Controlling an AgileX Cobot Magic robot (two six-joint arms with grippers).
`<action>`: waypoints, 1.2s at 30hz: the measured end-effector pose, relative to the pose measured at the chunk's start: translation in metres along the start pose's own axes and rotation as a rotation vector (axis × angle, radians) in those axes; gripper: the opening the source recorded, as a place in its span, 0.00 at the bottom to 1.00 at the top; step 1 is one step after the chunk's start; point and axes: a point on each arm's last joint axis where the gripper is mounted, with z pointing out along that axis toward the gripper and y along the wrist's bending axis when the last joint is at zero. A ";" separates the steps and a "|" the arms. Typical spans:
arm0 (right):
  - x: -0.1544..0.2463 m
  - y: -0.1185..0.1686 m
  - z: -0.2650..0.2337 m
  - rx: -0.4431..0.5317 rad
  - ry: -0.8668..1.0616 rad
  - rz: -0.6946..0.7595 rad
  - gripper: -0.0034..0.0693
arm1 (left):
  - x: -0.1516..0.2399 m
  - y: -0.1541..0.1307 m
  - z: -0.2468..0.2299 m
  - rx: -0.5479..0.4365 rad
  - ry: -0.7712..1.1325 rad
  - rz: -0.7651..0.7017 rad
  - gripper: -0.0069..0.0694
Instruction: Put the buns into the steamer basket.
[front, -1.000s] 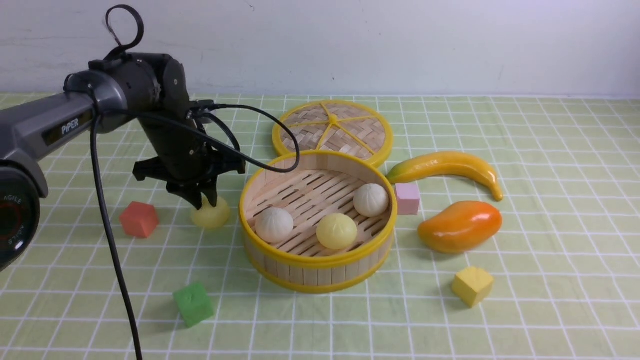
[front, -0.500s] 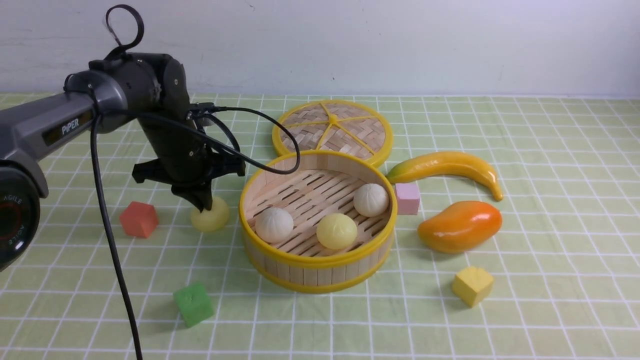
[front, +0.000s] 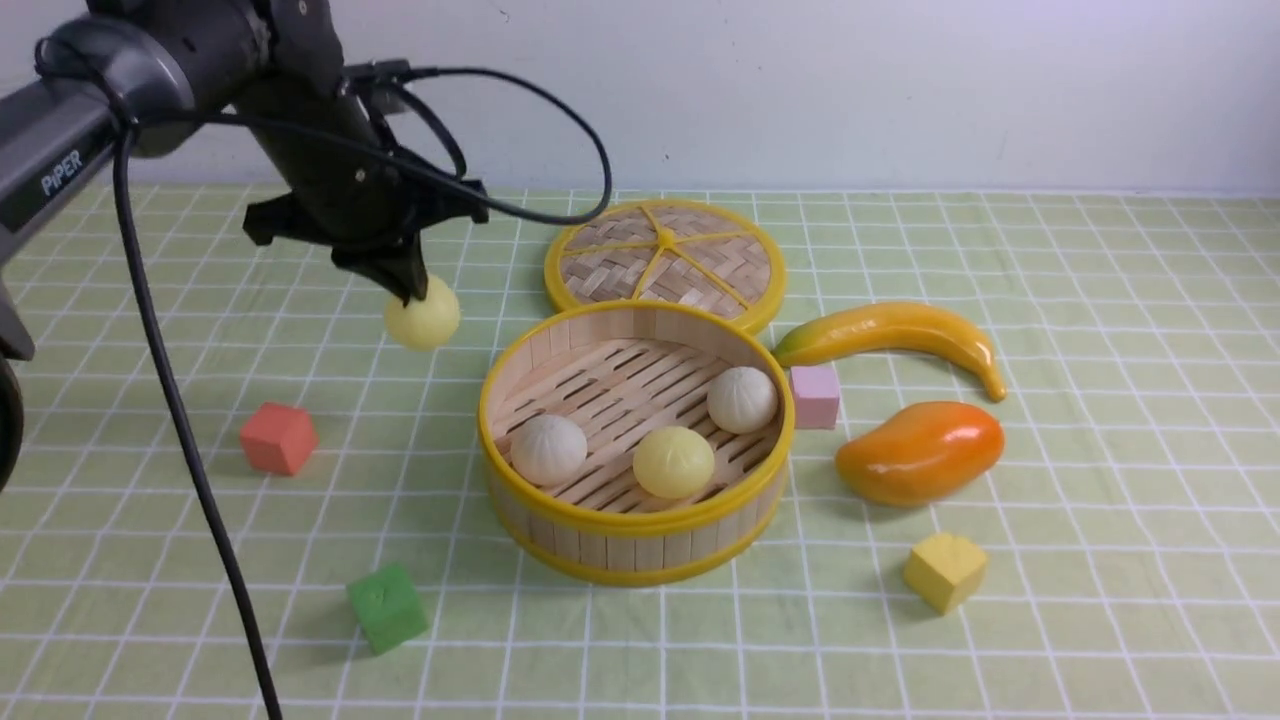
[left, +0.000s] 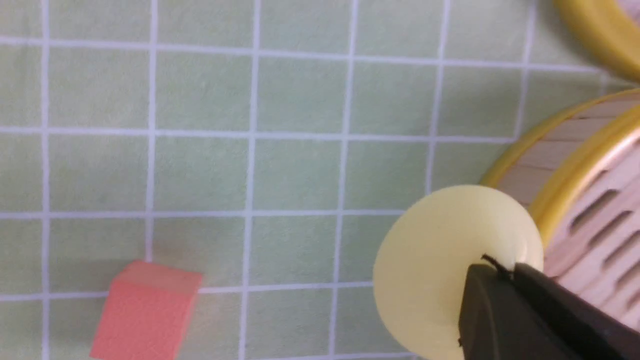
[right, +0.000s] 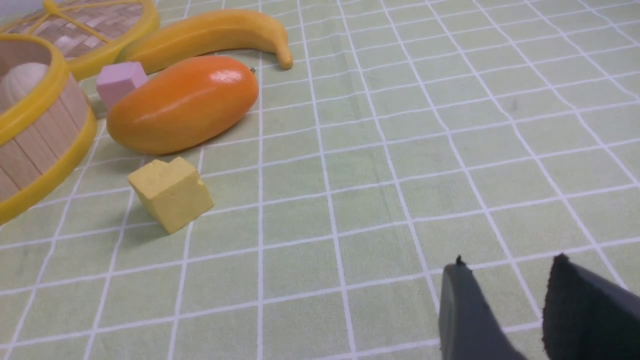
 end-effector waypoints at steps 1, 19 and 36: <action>0.000 0.000 0.000 0.000 0.000 0.000 0.38 | 0.001 -0.010 0.000 0.025 -0.005 0.016 0.07; 0.000 0.000 0.000 0.000 0.000 0.000 0.38 | 0.021 -0.059 0.077 0.059 0.033 0.114 0.24; 0.000 0.000 0.000 0.000 0.000 0.000 0.38 | 0.039 -0.055 -0.045 0.024 0.060 0.178 0.68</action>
